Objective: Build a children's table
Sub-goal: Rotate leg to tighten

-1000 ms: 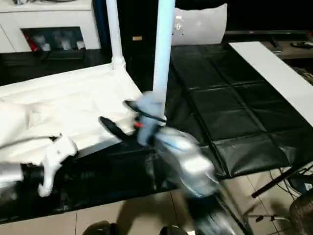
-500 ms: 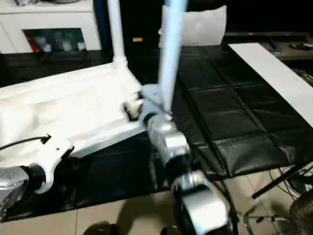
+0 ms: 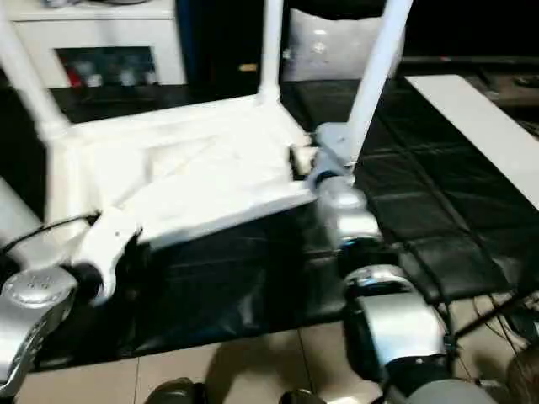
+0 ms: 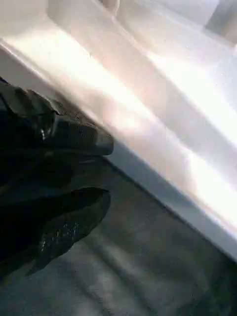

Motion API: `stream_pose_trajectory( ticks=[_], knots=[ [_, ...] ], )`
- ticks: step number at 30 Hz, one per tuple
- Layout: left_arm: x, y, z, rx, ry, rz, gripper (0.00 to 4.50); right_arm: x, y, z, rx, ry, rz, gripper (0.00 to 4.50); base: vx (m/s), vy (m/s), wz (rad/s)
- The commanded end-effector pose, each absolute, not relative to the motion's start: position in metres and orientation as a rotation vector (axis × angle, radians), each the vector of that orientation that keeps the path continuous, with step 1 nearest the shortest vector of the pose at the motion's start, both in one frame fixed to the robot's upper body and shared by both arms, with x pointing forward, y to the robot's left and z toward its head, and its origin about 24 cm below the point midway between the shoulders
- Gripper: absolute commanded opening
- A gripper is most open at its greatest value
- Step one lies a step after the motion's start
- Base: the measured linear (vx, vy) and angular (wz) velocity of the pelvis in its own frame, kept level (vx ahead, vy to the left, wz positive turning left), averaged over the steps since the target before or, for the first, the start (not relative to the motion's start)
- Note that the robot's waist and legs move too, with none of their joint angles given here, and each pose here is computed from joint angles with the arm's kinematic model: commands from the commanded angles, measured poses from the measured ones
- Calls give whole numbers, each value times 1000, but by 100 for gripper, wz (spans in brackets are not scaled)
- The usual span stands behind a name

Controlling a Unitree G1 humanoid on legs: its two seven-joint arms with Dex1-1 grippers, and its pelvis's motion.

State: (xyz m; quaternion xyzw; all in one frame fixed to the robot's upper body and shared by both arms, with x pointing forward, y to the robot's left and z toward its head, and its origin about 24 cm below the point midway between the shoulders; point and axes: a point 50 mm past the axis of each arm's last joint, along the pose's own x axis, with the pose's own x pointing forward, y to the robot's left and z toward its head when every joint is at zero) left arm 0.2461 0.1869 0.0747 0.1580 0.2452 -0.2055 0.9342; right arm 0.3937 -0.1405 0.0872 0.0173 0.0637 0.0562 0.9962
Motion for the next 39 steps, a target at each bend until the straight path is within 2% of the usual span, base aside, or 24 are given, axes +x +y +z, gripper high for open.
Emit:
stream_pose_trajectory(
  ticks=[1, 2, 5, 6, 9, 11, 12, 13, 15, 16, 20, 22, 24, 26, 28, 29, 33, 37, 39],
  knots=[
    [249, 188, 81, 331, 437, -383, 133, 393, -141, 90, 19, 97, 145, 450, 0, 0, 0],
    [247, 185, 82, 293, 383, -345, 133, 389, -136, 89, -16, 73, 213, 450, 0, 0, 0],
    [242, 183, 83, 212, 316, -284, 133, 383, -131, 86, -35, 55, 274, 450, 0, 0, 0],
    [240, 183, 83, 196, 309, -270, 151, 381, -129, 85, -33, 52, 288, 450, 0, 0, 0],
    [224, 187, 84, 109, 224, -163, 151, 359, -116, 84, 34, 13, 469, 450, 0, 0, 0],
    [217, 190, 83, 104, 204, -121, 172, 350, -112, 84, 45, -4, 529, 450, 0, 0, 0],
    [207, 194, 81, 121, 180, -67, 179, 337, -106, 84, 45, -20, 609, 450, 0, 0, 0],
    [203, 196, 80, 131, 172, -48, 189, 332, -104, 84, 43, -23, 634, 450, 0, 0, 0],
    [188, 201, 77, 130, 152, 36, 198, 312, -92, 83, 107, -14, 745, 450, 0, 0, 0],
    [188, 201, 77, 130, 152, 36, 206, 312, -92, 83, 107, -14, 745, 450, 0, 0, 0],
    [172, 206, 76, 91, 140, 156, 242, 288, -78, 80, 102, 8, 884, 450, 0, 0, 0],
    [170, 205, 77, 81, 133, 175, 248, 282, -76, 80, 114, 14, 905, 450, 0, 0, 0],
    [168, 202, 76, 69, 123, 171, 275, 273, -72, 81, 104, 24, 944, 450, 0, 0, 0],
    [171, 202, 76, 69, 116, 178, 283, 264, -67, 80, 121, 74, 1003, 450, 0, 0, 0],
    [171, 204, 75, 73, 118, 193, 291, 261, -65, 79, 115, 90, 1016, 450, 0, 0, 0],
    [168, 209, 74, 79, 122, 253, 312, 258, -64, 76, 82, 104, 1017, 450, 0, 0, 0],
    [165, 216, 76, 90, 116, 310, 328, 257, -64, 73, 64, 109, 1000, 450, 0, 0, 0],
    [167, 220, 78, 93, 103, 295, 357, 254, -64, 74, 65, 126, 1014, 450, 0, 0, 0],
    [175, 220, 77, 75, 93, 239, 377, 250, -62, 76, 56, 126, 1049, 450, 0, 0, 0]
  ],
)
